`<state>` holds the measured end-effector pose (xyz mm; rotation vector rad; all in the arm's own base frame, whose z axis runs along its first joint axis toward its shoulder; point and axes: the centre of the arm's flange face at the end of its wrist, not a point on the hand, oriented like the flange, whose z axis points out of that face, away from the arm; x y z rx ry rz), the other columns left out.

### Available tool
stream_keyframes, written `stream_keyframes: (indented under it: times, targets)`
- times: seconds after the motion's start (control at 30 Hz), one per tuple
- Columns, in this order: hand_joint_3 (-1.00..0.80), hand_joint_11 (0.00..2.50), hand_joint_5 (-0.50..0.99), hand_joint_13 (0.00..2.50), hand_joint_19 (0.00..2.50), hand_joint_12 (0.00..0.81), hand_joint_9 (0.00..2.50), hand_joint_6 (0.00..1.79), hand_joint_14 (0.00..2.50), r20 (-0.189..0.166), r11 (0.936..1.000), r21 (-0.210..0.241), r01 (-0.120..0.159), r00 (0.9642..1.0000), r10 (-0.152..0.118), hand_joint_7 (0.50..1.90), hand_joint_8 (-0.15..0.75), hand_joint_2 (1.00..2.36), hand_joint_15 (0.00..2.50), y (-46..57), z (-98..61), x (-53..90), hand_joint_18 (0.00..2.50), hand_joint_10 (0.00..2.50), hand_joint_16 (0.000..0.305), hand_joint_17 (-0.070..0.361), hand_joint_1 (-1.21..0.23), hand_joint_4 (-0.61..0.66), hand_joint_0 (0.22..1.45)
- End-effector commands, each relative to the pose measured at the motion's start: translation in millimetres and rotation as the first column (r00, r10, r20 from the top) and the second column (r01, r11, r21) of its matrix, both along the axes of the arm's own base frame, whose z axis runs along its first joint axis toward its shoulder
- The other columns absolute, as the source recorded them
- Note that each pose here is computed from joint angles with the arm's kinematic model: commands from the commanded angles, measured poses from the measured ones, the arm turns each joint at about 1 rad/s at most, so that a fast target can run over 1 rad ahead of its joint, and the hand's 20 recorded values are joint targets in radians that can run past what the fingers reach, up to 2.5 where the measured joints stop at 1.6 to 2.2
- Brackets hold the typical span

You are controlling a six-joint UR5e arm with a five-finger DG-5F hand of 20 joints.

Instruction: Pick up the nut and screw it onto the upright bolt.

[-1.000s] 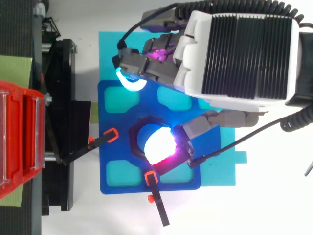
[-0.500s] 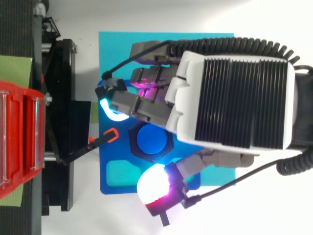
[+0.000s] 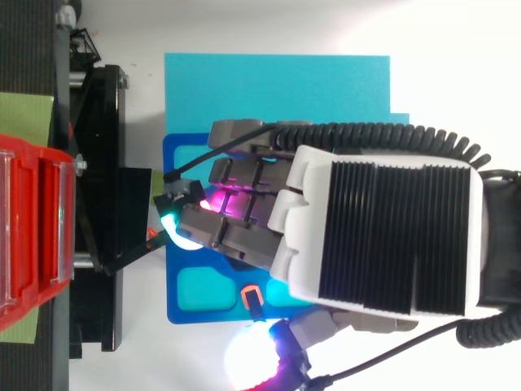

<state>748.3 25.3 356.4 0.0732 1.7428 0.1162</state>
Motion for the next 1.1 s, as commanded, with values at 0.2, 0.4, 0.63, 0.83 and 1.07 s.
stream_keyframes:
  times: [0.2,0.4,0.63,0.83,1.07]
  targets:
    - [-0.5,0.0,-0.09,0.75,0.03,0.223,0.91,0.5,0.0,-0.002,1.0,0.0,-0.003,1.0,0.003,0.83,0.246,1.0,0.0,2.0,-1.4,-0.2,0.48,0.0,0.025,0.057,-0.29,0.24,0.49]
    - [-0.5,0.0,-0.08,0.78,0.05,0.225,0.94,0.5,0.0,-0.024,1.0,0.004,-0.004,0.9997,0.004,0.86,0.254,1.0,0.0,1.5,-11.4,-3.2,0.51,0.0,0.024,0.055,-0.29,0.26,0.5]
    - [-0.5,0.0,-0.07,0.79,0.04,0.221,0.96,0.5,0.0,-0.024,0.9999,0.014,-0.001,0.9997,0.001,0.95,0.257,1.0,0.0,-1.6,-11.4,-3.1,0.52,0.0,0.023,0.053,-0.3,0.28,0.51]
    - [-0.5,0.0,-0.06,0.8,0.04,0.223,0.98,0.5,0.0,-0.026,0.9999,0.014,0.001,0.9997,-0.001,1.02,0.258,1.0,0.0,-3.8,-11.6,-3.2,0.53,0.0,0.022,0.05,-0.3,0.29,0.51]
    - [-0.5,0.0,-0.04,0.81,0.04,0.223,0.99,0.5,0.0,-0.027,0.9999,0.012,0.005,0.9996,-0.005,1.13,0.264,1.0,0.0,-7.2,-11.7,-3.3,0.54,0.0,0.021,0.048,-0.3,0.29,0.51]
